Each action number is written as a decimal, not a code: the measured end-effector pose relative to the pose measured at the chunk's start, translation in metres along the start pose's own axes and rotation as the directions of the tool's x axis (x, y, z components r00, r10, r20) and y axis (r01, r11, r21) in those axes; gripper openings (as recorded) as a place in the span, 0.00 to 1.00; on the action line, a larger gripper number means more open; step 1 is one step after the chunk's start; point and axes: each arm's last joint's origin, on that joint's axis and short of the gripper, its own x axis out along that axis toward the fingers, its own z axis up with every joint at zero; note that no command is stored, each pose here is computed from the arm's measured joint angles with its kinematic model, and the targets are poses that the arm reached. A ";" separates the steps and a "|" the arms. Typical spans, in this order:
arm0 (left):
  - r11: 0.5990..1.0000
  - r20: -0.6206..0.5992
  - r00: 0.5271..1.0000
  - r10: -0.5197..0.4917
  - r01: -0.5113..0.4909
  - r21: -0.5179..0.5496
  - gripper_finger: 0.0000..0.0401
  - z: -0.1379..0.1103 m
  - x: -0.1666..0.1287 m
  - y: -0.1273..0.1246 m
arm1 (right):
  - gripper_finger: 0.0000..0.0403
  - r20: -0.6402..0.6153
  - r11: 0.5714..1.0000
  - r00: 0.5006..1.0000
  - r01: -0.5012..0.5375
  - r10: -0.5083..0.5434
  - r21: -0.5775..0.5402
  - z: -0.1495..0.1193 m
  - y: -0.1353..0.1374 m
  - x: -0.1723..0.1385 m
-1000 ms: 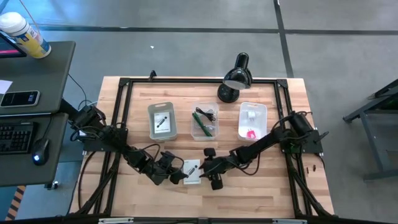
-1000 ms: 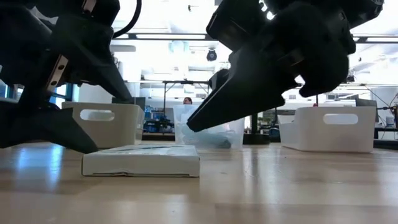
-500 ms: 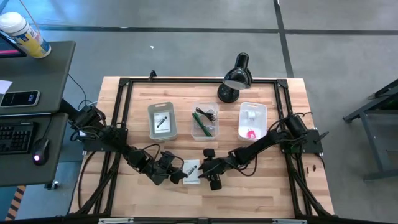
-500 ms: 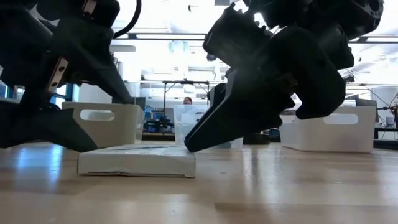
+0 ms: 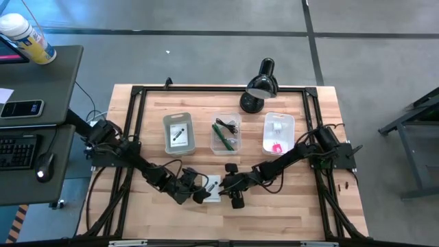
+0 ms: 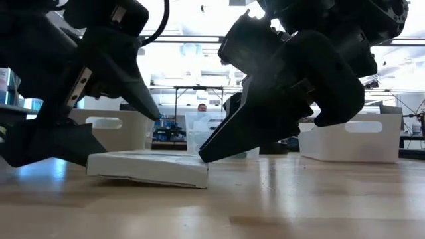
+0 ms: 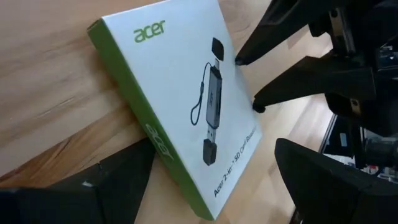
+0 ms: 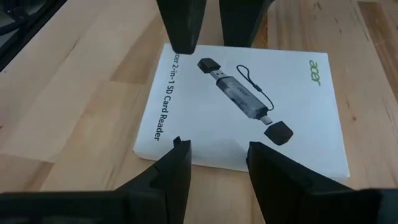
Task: Pick and place items into bin
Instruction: Put the white card reader box into the gray bin
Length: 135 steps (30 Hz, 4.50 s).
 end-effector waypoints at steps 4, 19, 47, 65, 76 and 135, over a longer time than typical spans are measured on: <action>1.000 -0.006 1.000 -0.001 0.001 -0.001 0.82 0.001 0.002 -0.001 | 0.37 -0.008 1.000 1.000 0.003 -0.003 0.003 -0.001 0.000 0.000; 1.000 0.090 0.996 -0.015 0.015 -0.008 0.76 0.006 0.003 -0.002 | 0.37 0.009 1.000 1.000 0.001 -0.001 -0.014 0.000 -0.001 0.001; 0.999 0.109 0.993 -0.048 0.048 0.006 0.14 0.006 0.002 -0.006 | 0.35 0.000 1.000 1.000 0.011 -0.011 -0.009 -0.002 -0.003 0.002; 0.981 0.141 0.978 -0.150 0.130 0.144 0.09 0.009 -0.004 -0.019 | 0.35 -0.079 0.999 0.997 0.013 -0.009 0.053 -0.003 -0.003 -0.005; 0.918 0.167 0.957 -0.237 0.164 0.360 0.08 0.021 -0.032 -0.041 | 0.35 -0.146 0.997 0.989 -0.018 0.029 0.080 0.007 -0.002 -0.025; 0.996 0.565 0.823 0.058 -0.083 0.019 0.06 0.104 -0.182 0.099 | 0.35 0.368 0.975 0.926 -0.002 -0.083 0.222 0.104 -0.005 -0.133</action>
